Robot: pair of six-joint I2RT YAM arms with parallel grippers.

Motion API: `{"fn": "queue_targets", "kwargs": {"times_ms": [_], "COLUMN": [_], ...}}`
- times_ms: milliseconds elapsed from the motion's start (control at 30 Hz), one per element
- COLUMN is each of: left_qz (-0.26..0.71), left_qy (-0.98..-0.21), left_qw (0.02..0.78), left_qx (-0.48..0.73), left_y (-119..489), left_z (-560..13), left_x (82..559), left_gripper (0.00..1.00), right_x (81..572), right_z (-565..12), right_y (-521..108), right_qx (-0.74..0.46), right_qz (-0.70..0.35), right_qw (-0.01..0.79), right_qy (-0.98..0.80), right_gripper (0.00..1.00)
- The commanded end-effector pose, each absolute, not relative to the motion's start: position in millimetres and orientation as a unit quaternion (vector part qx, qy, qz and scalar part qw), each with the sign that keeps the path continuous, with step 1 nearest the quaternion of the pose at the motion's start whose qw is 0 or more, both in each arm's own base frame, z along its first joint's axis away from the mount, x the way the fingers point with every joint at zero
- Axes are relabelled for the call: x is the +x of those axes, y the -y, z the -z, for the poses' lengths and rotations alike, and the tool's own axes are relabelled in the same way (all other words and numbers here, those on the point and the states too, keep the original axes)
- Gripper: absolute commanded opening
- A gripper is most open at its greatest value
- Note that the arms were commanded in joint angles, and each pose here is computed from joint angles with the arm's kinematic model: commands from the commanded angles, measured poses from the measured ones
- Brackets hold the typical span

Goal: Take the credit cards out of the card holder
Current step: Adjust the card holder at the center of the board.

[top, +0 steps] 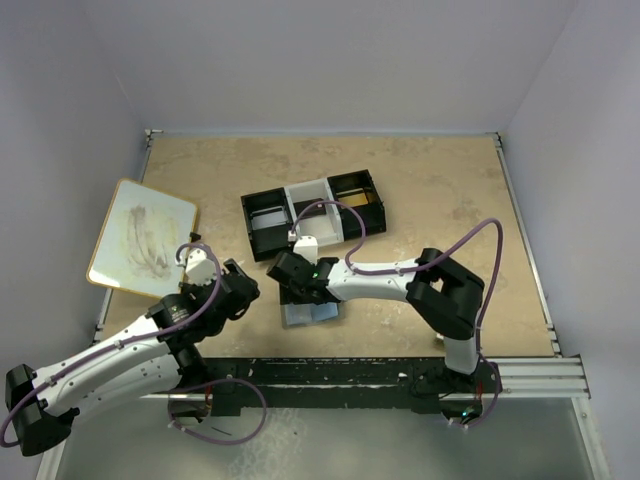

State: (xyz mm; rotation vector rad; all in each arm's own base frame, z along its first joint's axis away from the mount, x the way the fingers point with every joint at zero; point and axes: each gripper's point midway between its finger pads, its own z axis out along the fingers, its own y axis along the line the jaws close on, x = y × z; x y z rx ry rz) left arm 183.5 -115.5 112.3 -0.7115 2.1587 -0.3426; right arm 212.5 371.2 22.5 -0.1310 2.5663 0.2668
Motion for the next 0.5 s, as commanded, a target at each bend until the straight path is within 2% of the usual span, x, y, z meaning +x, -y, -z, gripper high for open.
{"fn": "queue_targets", "kwargs": {"times_ms": [0,467], "left_qz": [0.154,0.232], "left_qy": [-0.846,-0.875], "left_qw": [0.421,0.37], "left_qx": [-0.29,-0.21], "left_y": [120,181], "left_z": [-127,-108], "left_x": [189,190], "left_gripper": [0.65,0.63], "right_x": [189,187], "right_z": [16,17], "right_y": [-332,-335], "right_qx": [-0.062,-0.028], "right_qz": [-0.034,-0.176], "right_qw": [0.217,0.17], "right_qy": [-0.974,-0.969], "right_gripper": [0.6,0.57]}}
